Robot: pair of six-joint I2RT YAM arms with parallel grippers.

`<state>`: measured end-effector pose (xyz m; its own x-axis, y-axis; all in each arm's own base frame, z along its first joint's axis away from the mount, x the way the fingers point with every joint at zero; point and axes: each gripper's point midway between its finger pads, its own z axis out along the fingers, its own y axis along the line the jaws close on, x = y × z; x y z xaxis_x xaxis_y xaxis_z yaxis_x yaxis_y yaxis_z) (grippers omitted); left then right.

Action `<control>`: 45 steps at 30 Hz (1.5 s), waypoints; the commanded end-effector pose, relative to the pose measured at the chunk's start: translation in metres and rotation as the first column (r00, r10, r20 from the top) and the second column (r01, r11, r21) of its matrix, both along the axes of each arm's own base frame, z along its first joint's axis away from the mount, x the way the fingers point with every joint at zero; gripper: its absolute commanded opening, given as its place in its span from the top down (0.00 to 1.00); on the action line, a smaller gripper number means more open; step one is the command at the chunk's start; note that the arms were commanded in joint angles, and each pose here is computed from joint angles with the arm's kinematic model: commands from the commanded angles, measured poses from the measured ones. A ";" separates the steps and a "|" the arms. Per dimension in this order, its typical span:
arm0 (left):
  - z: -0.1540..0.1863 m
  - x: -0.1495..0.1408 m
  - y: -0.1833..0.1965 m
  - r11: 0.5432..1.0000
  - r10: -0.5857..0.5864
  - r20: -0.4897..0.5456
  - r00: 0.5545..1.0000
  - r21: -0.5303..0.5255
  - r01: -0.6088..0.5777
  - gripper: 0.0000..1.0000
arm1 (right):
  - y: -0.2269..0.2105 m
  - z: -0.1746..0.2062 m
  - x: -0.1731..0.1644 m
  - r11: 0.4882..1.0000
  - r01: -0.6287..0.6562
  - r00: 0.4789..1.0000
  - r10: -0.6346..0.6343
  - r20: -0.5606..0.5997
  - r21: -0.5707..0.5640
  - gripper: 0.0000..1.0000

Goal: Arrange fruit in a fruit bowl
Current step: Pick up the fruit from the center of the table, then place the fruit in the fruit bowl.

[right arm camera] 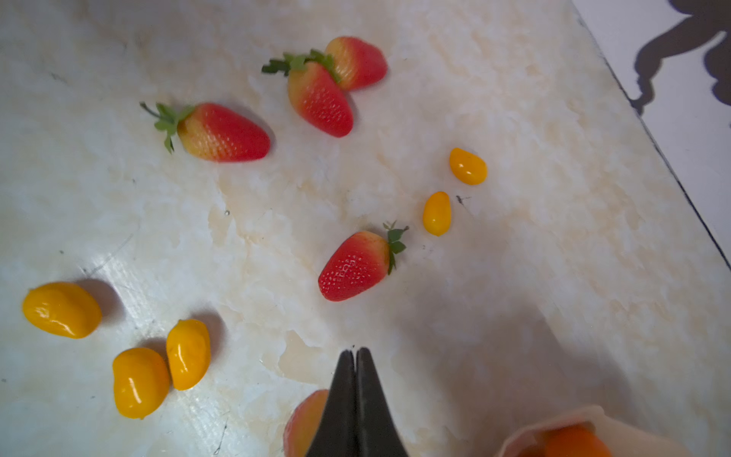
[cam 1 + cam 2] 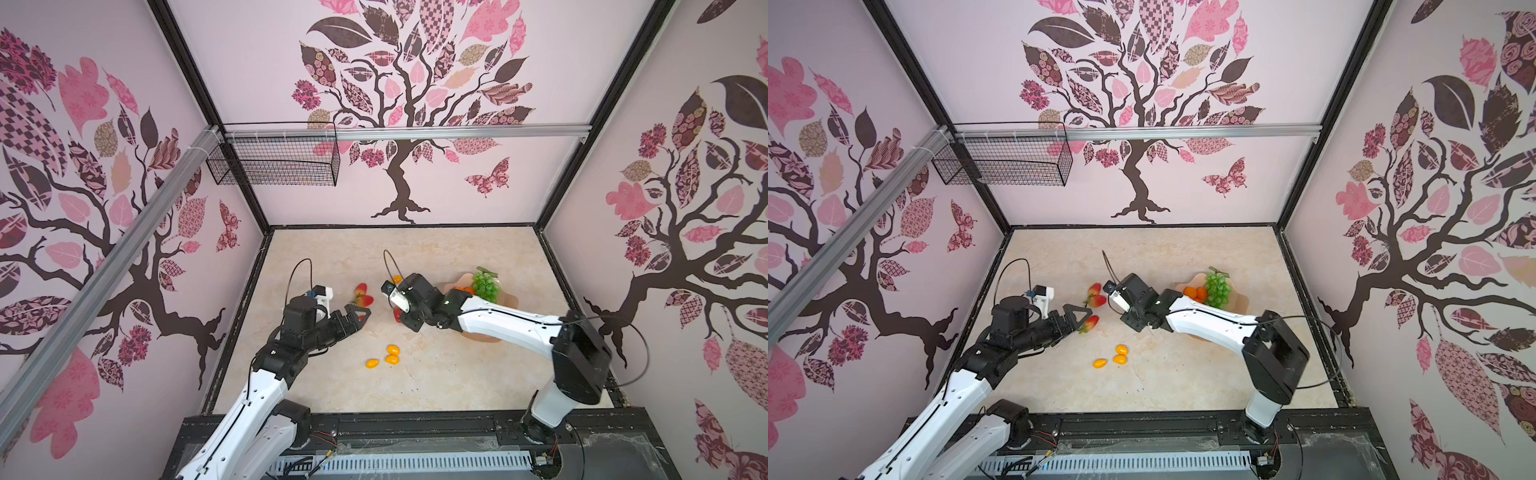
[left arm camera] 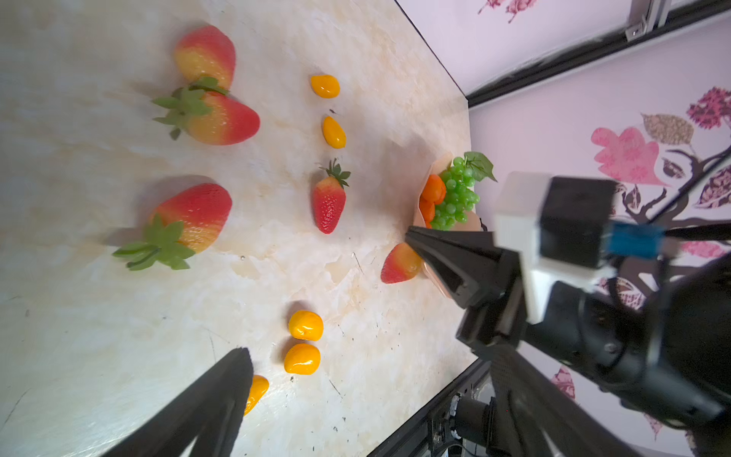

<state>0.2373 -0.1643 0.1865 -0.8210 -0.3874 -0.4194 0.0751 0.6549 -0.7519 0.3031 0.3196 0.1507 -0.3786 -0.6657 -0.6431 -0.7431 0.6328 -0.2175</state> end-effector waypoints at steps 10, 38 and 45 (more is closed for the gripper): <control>0.030 0.022 -0.071 0.986 -0.160 0.131 0.978 0.071 0.152 0.02 | -0.118 0.107 -0.011 0.904 0.261 0.870 -0.372 0.324 0.338 1.00; 0.032 0.044 -0.187 0.936 -0.348 0.097 0.933 -0.018 0.351 0.02 | -0.248 -0.026 -0.019 0.657 -0.115 0.965 0.252 0.073 -0.745 1.00; 0.031 0.051 -0.182 0.938 -0.340 0.092 0.936 -0.033 0.344 0.02 | -0.256 -0.041 0.004 0.618 -0.096 0.964 0.252 0.081 -0.780 1.00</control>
<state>0.2813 -0.3393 0.1964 -0.8856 -0.0928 -0.4550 0.3217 0.5840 -0.7453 0.2927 0.0619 0.1064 -0.1609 -0.9845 0.0700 -0.7486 0.0755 -0.6587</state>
